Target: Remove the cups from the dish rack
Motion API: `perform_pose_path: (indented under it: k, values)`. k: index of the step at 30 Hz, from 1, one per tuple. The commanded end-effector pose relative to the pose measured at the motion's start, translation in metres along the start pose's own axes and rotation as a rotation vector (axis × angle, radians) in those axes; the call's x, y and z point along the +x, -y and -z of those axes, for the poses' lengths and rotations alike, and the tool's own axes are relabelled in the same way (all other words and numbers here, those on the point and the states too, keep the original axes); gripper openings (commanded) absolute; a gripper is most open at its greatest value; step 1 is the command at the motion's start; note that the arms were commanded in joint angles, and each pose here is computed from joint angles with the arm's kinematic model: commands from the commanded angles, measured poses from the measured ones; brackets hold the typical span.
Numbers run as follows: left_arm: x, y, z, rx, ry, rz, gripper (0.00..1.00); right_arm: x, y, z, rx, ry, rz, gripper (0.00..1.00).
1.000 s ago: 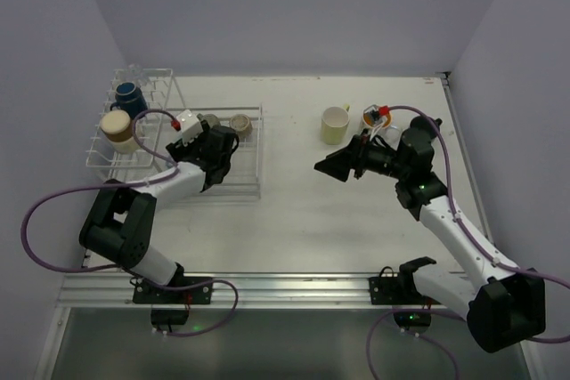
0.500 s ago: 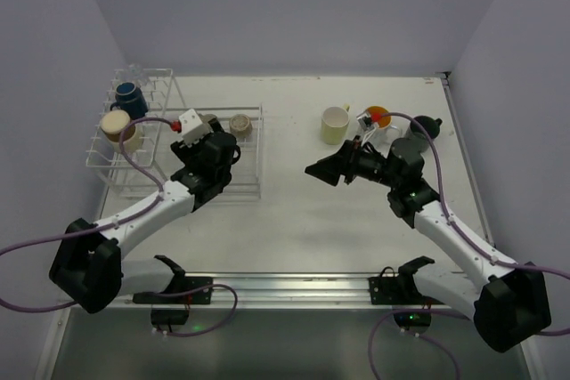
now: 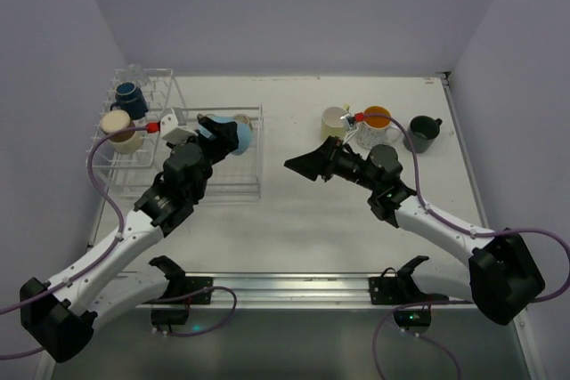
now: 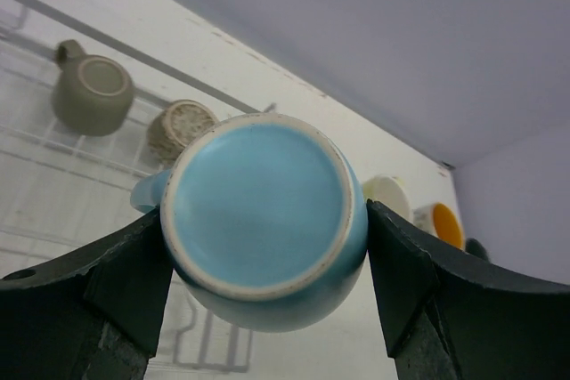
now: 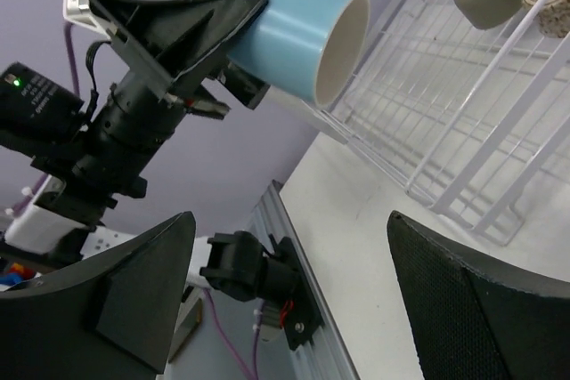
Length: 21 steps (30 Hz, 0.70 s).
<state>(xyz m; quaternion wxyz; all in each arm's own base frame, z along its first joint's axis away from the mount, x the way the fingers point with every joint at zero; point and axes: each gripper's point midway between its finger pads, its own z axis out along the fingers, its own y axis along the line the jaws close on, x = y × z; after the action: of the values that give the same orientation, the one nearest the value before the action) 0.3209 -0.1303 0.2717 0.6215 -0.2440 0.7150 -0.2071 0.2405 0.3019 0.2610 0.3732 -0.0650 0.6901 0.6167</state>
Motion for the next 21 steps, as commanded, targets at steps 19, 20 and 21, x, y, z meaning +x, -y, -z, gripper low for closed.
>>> perform_pose_path:
  k: [19,20,21]
  values:
    - [0.012,0.126,0.085,0.755,-0.256,0.428,0.22,-0.010,-0.070,-0.034,-0.215,0.094,0.041,0.64]
    - [0.011,0.127,0.087,0.763,-0.254,0.435,0.22,-0.011,-0.072,-0.033,-0.225,0.104,0.031,0.60]
    - [0.011,0.127,0.087,0.767,-0.254,0.440,0.22,-0.013,-0.075,-0.033,-0.242,0.117,0.034,0.53]
